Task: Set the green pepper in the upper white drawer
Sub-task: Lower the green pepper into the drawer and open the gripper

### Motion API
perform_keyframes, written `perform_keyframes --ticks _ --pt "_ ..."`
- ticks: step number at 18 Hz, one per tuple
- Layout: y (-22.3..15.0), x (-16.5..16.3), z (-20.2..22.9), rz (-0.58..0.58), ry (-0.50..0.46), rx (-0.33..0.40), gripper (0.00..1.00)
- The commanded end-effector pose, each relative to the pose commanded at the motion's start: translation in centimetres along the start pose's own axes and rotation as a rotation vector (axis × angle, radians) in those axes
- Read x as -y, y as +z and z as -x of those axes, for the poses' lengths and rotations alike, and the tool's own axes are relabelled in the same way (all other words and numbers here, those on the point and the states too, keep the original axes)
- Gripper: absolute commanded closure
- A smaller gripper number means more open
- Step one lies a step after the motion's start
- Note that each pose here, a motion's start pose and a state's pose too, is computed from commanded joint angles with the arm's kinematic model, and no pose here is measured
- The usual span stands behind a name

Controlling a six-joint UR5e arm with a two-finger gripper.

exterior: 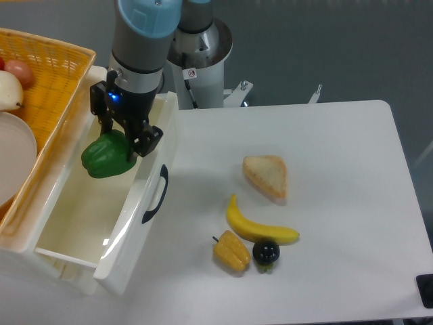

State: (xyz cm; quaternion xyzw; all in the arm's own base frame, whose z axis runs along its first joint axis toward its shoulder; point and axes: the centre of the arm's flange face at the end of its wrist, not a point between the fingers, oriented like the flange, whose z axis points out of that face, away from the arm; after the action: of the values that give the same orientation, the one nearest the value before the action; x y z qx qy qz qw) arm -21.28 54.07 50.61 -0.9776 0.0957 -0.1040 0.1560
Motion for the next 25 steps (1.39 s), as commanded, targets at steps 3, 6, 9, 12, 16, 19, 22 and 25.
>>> perform_keyframes --ticks 3,6,9,12,16,19,22,25 --pt "0.6 -0.1 0.1 0.008 -0.009 -0.007 0.65" --pt "1.4 -0.4 0.3 0.021 -0.016 -0.017 0.63" --pt "2.0 -0.6 0.5 0.031 -0.023 -0.025 0.63" --pt "2.3 -0.4 0.2 0.035 -0.019 -0.027 0.63" --pt "2.8 -0.3 0.3 0.042 -0.031 -0.032 0.63" --pt "3.4 -0.2 0.6 0.049 -0.033 -0.040 0.62" --pt "3.6 -0.3 0.7 0.051 -0.034 -0.040 0.57" --pt "3.7 -0.3 0.8 0.053 -0.030 -0.042 0.49"
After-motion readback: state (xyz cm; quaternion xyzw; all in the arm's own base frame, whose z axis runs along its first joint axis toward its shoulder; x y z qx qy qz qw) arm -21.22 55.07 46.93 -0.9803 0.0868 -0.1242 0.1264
